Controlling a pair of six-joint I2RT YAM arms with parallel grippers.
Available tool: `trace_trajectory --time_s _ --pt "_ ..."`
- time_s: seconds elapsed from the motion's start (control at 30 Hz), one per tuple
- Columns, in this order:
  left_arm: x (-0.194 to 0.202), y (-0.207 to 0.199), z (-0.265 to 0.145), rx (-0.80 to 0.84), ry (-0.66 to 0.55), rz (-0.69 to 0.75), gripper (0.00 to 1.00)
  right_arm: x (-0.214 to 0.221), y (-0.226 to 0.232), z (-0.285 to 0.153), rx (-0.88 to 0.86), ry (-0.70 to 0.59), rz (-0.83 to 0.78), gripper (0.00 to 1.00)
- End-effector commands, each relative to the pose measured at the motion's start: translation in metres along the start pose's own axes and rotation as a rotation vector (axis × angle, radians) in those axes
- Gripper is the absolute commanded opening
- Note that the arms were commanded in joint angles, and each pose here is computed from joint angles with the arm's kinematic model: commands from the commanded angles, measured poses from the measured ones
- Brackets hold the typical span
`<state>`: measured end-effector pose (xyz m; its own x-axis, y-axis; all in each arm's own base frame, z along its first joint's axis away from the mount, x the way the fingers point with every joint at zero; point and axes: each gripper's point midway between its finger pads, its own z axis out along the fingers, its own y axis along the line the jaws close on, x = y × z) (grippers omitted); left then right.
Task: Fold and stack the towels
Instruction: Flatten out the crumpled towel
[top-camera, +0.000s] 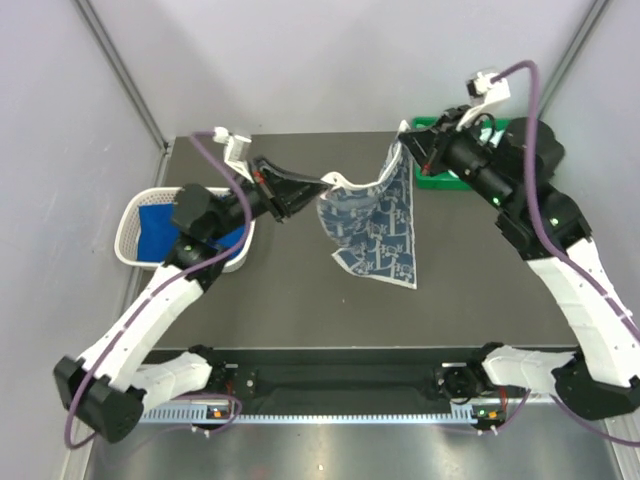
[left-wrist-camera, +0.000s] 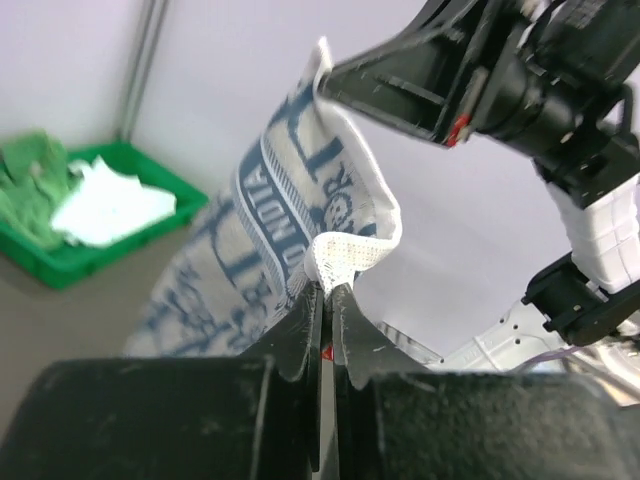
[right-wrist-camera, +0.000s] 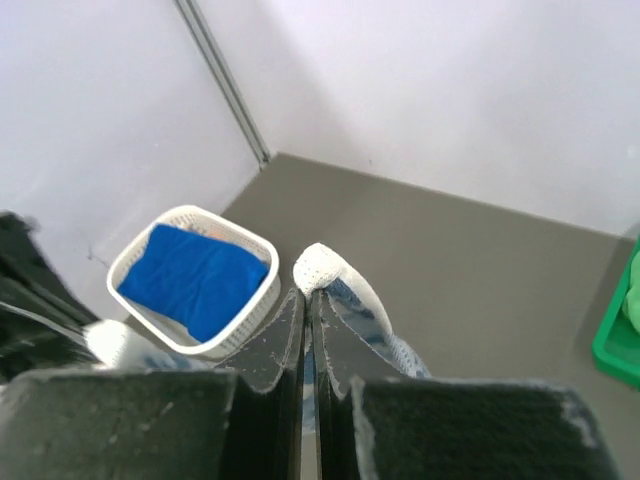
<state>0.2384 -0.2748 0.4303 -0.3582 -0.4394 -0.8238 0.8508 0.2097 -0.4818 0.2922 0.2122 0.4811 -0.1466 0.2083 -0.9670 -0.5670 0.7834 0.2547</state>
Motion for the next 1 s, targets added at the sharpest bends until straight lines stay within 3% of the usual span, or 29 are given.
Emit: trace_trajectory --time_s 0.0,0.2,0.3,0.57,0.67,0.8,0.97 --pt "-0.014 -0.013 -0.014 -0.093 0.070 0.128 0.00 -0.041 0.016 -0.038 -0.055 -0.150 -0.033 0.00" --pt "-0.033 -0.053 -0.032 -0.077 0.089 0.166 0.00 -0.062 0.035 -0.087 -0.135 -0.233 -0.016 0.00" --pt "-0.059 -0.074 -0.037 -0.080 0.040 0.201 0.00 -0.072 0.043 -0.109 -0.168 -0.270 0.008 0.00" --pt "-0.095 -0.058 -0.020 -0.204 -0.022 0.204 0.00 -0.089 0.056 -0.121 -0.216 -0.297 0.056 0.00" --pt "-0.099 -0.041 -0.009 -0.253 -0.029 0.177 0.00 -0.083 0.039 -0.098 -0.127 -0.266 0.051 0.00" --pt "-0.098 0.002 0.007 -0.377 -0.012 0.140 0.00 -0.048 -0.001 -0.024 0.012 -0.134 0.041 0.00" --pt "-0.083 0.121 0.028 -0.471 0.042 0.029 0.00 0.000 -0.054 0.066 0.014 -0.031 0.118 0.00"
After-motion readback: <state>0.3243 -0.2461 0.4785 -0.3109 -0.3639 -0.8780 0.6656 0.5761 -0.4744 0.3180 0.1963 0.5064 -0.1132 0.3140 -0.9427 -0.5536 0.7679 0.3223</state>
